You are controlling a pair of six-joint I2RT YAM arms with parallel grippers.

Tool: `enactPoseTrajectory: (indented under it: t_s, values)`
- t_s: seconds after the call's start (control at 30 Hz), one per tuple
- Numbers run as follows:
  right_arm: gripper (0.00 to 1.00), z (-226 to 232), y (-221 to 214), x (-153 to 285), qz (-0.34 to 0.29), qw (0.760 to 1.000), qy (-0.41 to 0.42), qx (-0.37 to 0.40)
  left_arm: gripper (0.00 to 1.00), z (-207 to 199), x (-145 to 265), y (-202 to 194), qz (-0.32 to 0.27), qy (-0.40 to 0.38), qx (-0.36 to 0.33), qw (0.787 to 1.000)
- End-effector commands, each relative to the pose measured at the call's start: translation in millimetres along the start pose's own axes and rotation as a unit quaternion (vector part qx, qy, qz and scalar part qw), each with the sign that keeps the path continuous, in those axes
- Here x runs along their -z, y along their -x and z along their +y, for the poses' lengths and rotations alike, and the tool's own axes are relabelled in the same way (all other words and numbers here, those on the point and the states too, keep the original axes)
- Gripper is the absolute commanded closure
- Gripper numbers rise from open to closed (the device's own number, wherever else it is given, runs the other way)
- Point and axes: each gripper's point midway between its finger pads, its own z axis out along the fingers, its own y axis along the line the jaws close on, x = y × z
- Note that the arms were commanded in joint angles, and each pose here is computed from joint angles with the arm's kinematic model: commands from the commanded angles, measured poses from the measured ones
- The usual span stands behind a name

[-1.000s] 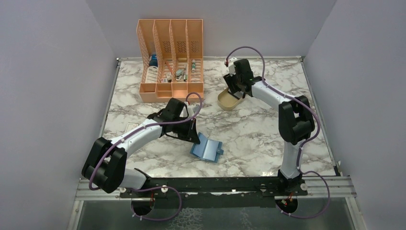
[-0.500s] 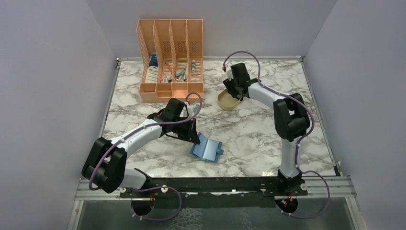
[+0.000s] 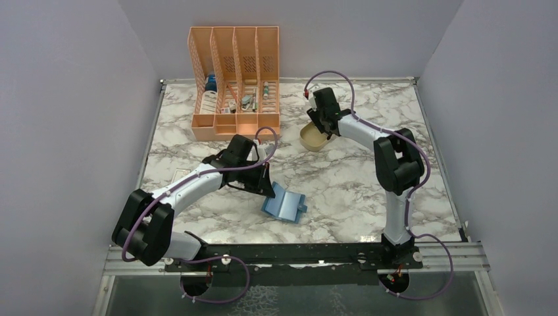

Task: Put the credit cards into the card holder
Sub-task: Pick up the credit card from the storage box.

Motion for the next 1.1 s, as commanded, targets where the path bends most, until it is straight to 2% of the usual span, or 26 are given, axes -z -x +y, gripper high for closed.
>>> enactPoseTrajectory:
  t_s: [0.0, 1.07]
  values:
    - [0.49, -22.8, 13.4, 4.0, -0.02, 0.999, -0.042, -0.013, 1.0, -6.8, 7.0, 0.4, -0.009, -0.014, -0.006, 1.0]
    - [0.75, -30.5, 25.9, 16.7, -0.032, 0.998, -0.043, -0.027, 1.0, -6.0, 5.7, -1.2, -0.004, -0.016, -0.003, 1.0]
